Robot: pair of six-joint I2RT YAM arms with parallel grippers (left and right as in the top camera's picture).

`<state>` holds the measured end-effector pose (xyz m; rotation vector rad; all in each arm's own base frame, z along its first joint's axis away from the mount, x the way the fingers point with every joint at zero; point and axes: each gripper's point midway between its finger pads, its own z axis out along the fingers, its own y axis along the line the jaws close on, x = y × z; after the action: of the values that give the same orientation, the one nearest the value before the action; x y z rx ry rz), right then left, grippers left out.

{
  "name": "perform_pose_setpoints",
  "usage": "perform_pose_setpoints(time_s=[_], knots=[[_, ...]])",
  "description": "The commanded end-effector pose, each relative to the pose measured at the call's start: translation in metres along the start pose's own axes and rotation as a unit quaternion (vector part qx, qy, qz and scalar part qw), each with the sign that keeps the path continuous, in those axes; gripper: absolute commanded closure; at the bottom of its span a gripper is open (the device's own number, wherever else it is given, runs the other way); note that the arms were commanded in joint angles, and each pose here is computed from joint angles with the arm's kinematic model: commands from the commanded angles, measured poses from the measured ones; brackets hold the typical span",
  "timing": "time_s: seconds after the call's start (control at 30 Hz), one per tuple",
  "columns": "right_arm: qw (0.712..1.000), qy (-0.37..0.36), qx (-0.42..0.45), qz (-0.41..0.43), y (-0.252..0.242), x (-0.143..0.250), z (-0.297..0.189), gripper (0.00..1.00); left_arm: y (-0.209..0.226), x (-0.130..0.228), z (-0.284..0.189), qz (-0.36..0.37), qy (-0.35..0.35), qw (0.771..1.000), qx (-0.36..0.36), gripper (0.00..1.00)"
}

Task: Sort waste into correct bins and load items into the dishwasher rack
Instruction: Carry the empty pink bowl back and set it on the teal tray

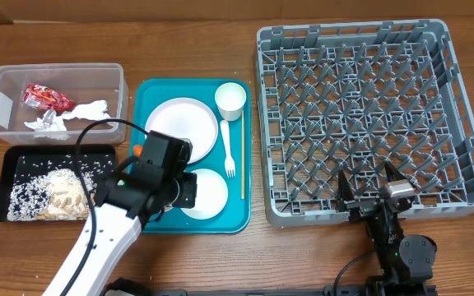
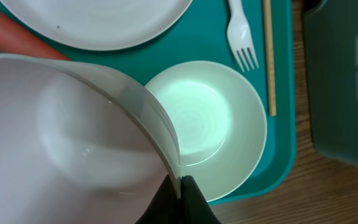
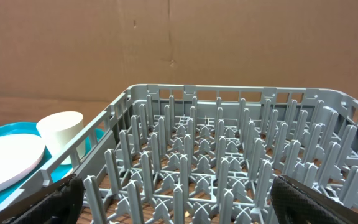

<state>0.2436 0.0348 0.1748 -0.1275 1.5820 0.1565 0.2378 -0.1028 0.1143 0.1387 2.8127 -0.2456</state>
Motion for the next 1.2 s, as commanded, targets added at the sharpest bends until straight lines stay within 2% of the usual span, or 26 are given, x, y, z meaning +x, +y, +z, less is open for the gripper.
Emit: perform_pose_setpoints(time_s=[0.0, 0.17, 0.33, 0.73, 1.17], knots=[[1.000, 0.000, -0.001, 0.002, 0.000, 0.003, 0.000, 0.00, 0.006, -0.003, 0.002, 0.013, 0.009, 1.000, -0.026, 0.96], [1.000, 0.000, -0.001, 0.002, 0.000, 0.003, 0.000, 0.00, 0.022, 0.008, 0.006, 0.013, 0.035, 0.997, -0.069, 0.96], [1.000, 0.000, -0.001, 0.002, 0.000, 0.003, 0.000, 0.00, 0.015, 0.012, 0.010, 0.012, 0.050, 0.997, -0.050, 0.96], [1.000, 0.000, -0.001, 0.002, 0.000, 0.003, 0.000, 0.00, 0.020, 0.024, 0.034, 0.010, 0.109, 0.992, -0.066, 0.96], [1.000, 0.000, -0.001, 0.002, 0.000, 0.003, 0.000, 0.00, 0.019, 0.024, 0.036, 0.010, 0.109, 0.992, -0.064, 0.96]])
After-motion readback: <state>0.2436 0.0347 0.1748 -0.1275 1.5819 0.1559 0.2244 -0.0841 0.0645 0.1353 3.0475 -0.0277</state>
